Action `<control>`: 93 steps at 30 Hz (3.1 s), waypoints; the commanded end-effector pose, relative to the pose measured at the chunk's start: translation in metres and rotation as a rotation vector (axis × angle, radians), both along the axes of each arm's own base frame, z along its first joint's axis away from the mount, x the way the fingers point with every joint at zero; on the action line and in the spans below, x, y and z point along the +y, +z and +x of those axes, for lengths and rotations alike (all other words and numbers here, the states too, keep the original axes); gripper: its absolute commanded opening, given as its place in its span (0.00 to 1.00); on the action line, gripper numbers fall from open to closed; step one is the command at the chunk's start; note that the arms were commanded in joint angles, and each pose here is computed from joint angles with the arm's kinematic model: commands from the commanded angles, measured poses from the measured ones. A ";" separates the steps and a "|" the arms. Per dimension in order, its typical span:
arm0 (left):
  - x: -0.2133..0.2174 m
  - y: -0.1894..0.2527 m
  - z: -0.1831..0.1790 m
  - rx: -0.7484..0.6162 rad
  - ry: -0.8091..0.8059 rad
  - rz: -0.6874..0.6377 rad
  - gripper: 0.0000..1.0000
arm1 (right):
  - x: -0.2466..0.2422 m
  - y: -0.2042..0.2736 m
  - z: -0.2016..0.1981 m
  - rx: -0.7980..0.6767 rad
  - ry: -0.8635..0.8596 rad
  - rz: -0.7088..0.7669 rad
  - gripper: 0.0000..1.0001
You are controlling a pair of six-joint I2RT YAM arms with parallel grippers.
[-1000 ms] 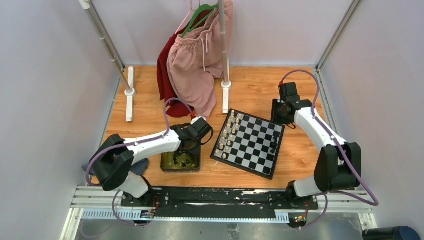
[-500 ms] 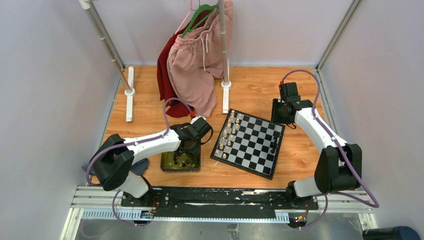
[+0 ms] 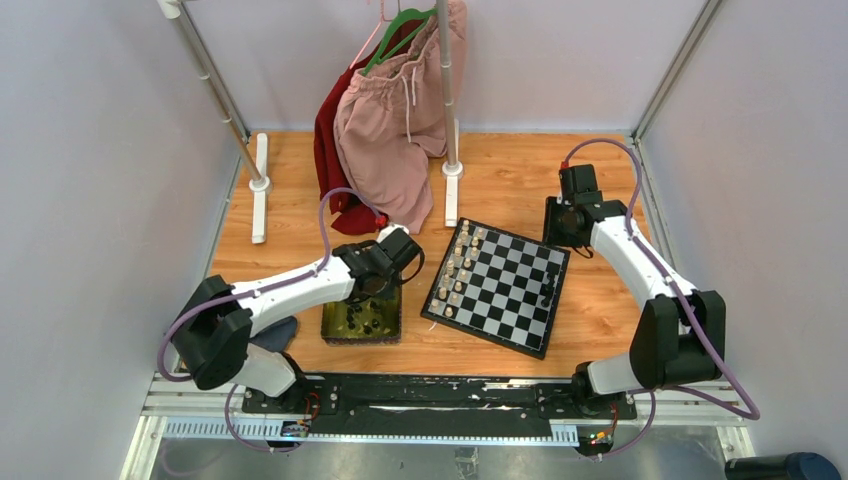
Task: Set up the chess pieces on the board
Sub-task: Pick up the chess piece from the storage box, then place the chess piece on the chessboard.
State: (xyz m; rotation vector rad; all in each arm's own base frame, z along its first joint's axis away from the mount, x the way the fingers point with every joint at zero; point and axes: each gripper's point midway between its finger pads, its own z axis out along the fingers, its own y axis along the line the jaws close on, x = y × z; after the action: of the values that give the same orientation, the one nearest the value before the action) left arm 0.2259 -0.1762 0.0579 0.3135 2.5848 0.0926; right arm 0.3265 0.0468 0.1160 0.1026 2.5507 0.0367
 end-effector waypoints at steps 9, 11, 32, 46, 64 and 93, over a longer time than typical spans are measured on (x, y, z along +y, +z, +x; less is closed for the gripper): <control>-0.005 0.066 0.011 -0.093 -0.025 -0.072 0.05 | -0.014 0.013 -0.003 -0.038 -0.075 -0.010 0.41; -0.015 0.074 0.006 -0.077 -0.089 -0.106 0.04 | -0.017 0.015 -0.002 -0.044 -0.097 0.000 0.41; -0.158 0.116 -0.049 -0.004 -0.669 -0.121 0.00 | -0.089 0.037 -0.022 -0.138 -0.389 0.015 0.41; -0.271 0.080 -0.065 0.057 -0.875 -0.104 0.00 | -0.116 0.035 -0.043 -0.164 -0.496 0.013 0.41; -0.344 0.045 -0.061 0.133 -0.807 -0.225 0.00 | -0.118 0.027 -0.049 -0.159 -0.508 0.026 0.41; -0.373 0.013 -0.046 0.101 -0.744 -0.260 0.02 | -0.118 0.027 -0.051 -0.168 -0.497 0.025 0.41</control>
State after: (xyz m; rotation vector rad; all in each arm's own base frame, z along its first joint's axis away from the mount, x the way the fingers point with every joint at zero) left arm 0.1753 -0.5386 0.0730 1.1839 2.3882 -0.5158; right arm 0.2808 -0.0684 0.1464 0.6879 2.2921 -0.1115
